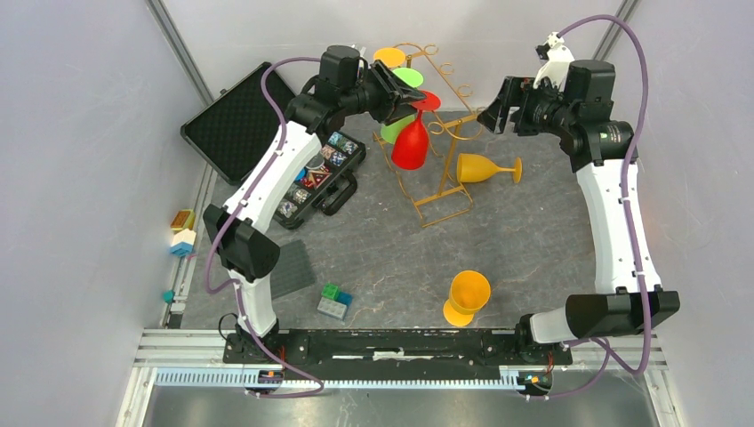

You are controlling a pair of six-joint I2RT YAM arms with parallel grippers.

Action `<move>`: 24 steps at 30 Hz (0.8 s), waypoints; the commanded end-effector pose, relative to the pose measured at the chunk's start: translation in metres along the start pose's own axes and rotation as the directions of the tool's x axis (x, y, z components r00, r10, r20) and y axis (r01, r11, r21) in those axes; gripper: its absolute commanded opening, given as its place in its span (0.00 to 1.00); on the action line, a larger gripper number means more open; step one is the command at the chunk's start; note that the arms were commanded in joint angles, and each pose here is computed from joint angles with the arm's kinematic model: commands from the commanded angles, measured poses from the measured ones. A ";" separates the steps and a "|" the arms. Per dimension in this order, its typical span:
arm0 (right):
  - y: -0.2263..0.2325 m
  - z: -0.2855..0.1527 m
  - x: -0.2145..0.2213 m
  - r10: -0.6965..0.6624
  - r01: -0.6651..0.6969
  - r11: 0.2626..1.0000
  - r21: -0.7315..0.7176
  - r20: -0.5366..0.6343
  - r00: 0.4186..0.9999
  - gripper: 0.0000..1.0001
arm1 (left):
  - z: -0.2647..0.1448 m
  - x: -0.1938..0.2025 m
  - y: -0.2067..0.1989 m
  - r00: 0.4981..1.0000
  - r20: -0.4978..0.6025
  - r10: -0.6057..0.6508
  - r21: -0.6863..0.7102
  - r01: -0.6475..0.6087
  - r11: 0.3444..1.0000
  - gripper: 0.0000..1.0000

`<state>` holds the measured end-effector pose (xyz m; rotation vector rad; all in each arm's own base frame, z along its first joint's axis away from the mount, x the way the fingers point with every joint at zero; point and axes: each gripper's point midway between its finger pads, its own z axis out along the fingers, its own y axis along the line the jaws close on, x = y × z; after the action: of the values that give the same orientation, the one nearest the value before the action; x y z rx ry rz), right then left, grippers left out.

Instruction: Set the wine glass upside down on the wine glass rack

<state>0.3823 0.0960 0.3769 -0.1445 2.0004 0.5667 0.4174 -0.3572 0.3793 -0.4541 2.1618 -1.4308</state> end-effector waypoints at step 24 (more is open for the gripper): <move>-0.185 0.044 0.119 0.089 0.049 0.872 0.488 -0.256 0.963 0.85 | -0.082 0.019 0.005 0.961 0.027 0.275 -0.038 -0.274 0.961 0.55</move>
<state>0.4044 -0.0163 0.2176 0.1333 2.3420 0.1137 0.3644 -0.3166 0.3830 -0.2579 2.1904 -1.2590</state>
